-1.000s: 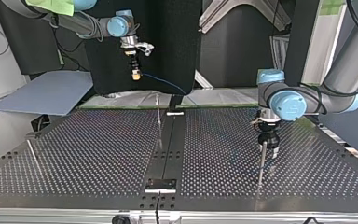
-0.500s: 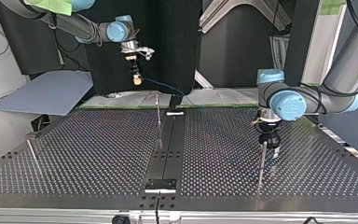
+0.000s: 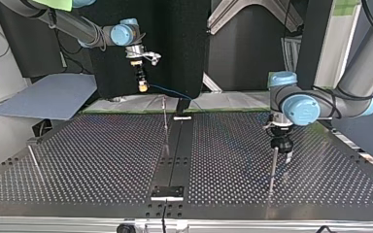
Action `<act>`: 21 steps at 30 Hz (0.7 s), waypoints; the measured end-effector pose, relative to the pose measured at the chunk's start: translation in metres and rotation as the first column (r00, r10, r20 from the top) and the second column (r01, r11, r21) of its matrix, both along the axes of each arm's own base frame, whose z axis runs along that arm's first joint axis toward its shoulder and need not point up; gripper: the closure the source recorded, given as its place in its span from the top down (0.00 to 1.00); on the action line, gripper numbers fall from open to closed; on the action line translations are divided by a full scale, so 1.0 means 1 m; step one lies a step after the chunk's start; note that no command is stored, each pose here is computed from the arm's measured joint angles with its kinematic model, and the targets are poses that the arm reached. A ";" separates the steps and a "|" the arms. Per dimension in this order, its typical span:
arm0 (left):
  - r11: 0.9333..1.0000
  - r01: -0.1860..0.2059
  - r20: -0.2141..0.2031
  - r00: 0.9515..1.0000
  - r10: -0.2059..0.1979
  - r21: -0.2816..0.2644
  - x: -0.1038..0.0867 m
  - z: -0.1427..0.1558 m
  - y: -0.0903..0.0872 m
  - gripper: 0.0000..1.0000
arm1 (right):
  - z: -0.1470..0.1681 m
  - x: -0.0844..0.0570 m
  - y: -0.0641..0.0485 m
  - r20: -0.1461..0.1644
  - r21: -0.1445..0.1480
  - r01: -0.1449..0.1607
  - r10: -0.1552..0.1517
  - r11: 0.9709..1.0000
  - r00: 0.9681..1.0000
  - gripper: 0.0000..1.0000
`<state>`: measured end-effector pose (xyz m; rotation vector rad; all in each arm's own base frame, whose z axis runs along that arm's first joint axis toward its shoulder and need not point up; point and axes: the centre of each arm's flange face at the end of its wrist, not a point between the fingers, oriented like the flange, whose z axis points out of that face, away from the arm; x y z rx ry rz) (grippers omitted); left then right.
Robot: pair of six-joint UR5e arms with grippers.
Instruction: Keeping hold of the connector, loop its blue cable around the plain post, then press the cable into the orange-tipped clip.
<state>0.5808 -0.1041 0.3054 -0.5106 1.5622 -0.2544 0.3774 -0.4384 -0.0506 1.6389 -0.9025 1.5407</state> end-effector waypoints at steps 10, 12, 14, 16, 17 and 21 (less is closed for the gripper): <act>0.997 -0.048 -0.024 0.999 0.047 -0.066 -0.014 -0.009 0.011 0.99 | -0.001 0.001 0.002 -0.005 0.006 -0.005 0.005 1.000 1.000 0.00; 0.995 -0.037 -0.006 0.999 0.036 -0.088 -0.019 -0.007 0.012 0.99 | -0.001 0.001 0.002 -0.006 0.007 -0.006 0.006 1.000 1.000 0.00; 0.994 -0.021 0.015 1.000 0.023 -0.111 -0.022 -0.005 0.012 0.99 | -0.001 0.002 0.003 -0.006 0.007 -0.007 0.007 1.000 1.000 0.00; 0.991 -0.005 0.034 0.999 0.009 -0.130 -0.023 -0.003 0.012 0.99 | -0.001 0.002 0.003 -0.007 0.007 -0.008 0.008 1.000 1.000 0.00; 0.990 0.003 0.040 0.999 0.003 -0.140 -0.023 -0.003 0.012 0.99 | -0.001 0.002 0.003 -0.007 0.008 -0.008 0.008 1.000 1.000 0.00; 0.982 0.040 0.055 0.998 -0.030 -0.184 -0.026 -0.006 0.011 0.99 | -0.001 0.002 0.004 -0.008 0.008 -0.009 0.009 1.000 1.000 0.00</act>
